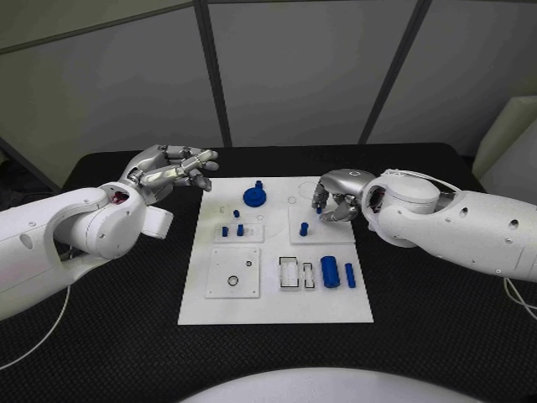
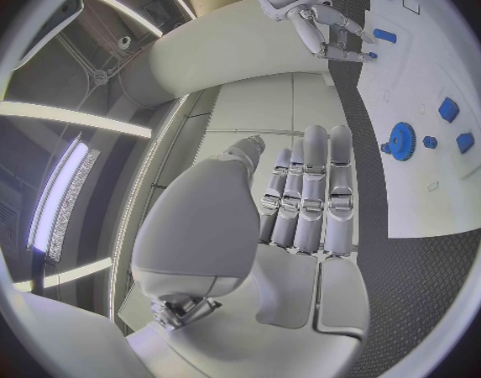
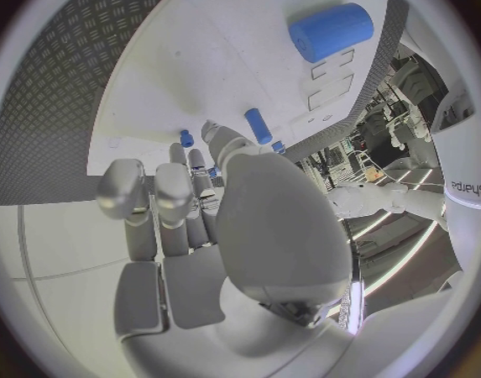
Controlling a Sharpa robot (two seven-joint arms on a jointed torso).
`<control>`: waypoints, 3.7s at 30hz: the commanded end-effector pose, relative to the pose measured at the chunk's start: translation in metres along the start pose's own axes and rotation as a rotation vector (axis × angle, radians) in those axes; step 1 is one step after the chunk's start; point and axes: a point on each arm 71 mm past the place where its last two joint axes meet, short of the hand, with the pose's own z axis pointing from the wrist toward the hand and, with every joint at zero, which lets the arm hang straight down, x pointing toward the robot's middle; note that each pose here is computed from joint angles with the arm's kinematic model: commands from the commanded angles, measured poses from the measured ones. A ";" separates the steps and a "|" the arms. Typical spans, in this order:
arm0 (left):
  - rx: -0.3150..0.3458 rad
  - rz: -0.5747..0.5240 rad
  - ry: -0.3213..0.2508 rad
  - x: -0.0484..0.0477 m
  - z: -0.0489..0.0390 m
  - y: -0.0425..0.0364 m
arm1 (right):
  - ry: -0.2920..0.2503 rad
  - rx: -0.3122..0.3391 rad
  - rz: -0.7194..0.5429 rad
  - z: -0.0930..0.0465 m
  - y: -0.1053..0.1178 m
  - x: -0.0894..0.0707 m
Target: Assemble the parts on the task board
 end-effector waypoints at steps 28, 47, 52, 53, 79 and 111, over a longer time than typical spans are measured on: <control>0.010 -0.022 -0.010 -0.0010 0.0003 -0.0010 | -0.016 0.017 -0.044 0.007 0.004 0.007; -0.011 -0.028 0.001 -0.0018 0.0012 0.0011 | -0.100 0.002 -0.040 0.003 0.007 0.002; -0.016 -0.029 0.004 -0.0018 0.0015 0.0015 | -0.131 -0.007 -0.022 -0.001 0.008 0.000; -0.016 -0.029 0.004 -0.0020 0.0016 0.0016 | -0.136 -0.008 -0.020 -0.002 0.008 -0.001; -0.021 -0.032 0.010 -0.0011 0.0034 0.0032 | -0.182 -0.187 0.095 -0.026 0.078 -0.013; -0.007 -0.045 0.051 0.0099 0.0084 0.0026 | -0.050 -0.328 0.137 0.003 0.145 0.029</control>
